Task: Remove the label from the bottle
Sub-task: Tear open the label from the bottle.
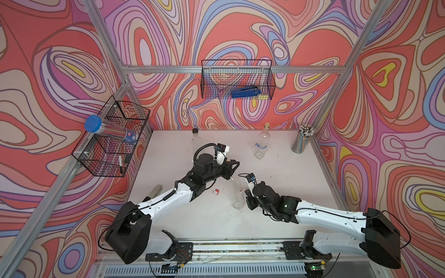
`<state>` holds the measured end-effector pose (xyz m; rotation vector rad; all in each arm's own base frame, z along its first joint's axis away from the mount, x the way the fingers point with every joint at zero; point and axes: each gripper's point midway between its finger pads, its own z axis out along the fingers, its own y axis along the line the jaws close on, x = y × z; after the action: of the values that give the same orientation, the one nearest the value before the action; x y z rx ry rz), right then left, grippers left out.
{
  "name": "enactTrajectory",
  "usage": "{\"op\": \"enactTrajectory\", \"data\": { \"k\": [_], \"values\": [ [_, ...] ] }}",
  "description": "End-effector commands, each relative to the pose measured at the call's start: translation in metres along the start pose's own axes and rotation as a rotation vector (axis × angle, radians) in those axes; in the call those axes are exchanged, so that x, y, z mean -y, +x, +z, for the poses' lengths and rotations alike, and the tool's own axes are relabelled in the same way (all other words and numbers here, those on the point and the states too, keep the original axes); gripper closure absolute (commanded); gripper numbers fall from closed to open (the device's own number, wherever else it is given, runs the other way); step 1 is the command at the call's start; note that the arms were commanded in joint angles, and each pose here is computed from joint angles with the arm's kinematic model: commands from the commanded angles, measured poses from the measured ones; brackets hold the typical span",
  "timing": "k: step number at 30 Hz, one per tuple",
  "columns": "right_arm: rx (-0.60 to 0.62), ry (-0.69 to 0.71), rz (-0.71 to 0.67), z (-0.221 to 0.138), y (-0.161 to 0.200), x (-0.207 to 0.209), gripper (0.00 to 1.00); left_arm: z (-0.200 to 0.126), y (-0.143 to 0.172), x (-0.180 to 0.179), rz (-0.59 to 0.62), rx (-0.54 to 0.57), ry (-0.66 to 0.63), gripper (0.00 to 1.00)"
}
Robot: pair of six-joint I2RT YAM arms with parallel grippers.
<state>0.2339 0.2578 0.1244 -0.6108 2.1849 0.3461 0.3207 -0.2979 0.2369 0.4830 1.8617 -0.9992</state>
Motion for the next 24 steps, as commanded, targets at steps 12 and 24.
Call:
{"op": "enactTrajectory", "data": {
  "k": [12,24],
  "values": [
    [-0.001,0.045,-0.017,0.0,-0.004,0.006,1.0,-0.005,0.003,0.005,0.035,-0.011,0.019,1.0],
    [-0.007,0.077,-0.005,0.001,-0.003,0.015,1.0,-0.008,0.004,0.007,0.044,-0.015,0.023,1.0]
  ]
}}
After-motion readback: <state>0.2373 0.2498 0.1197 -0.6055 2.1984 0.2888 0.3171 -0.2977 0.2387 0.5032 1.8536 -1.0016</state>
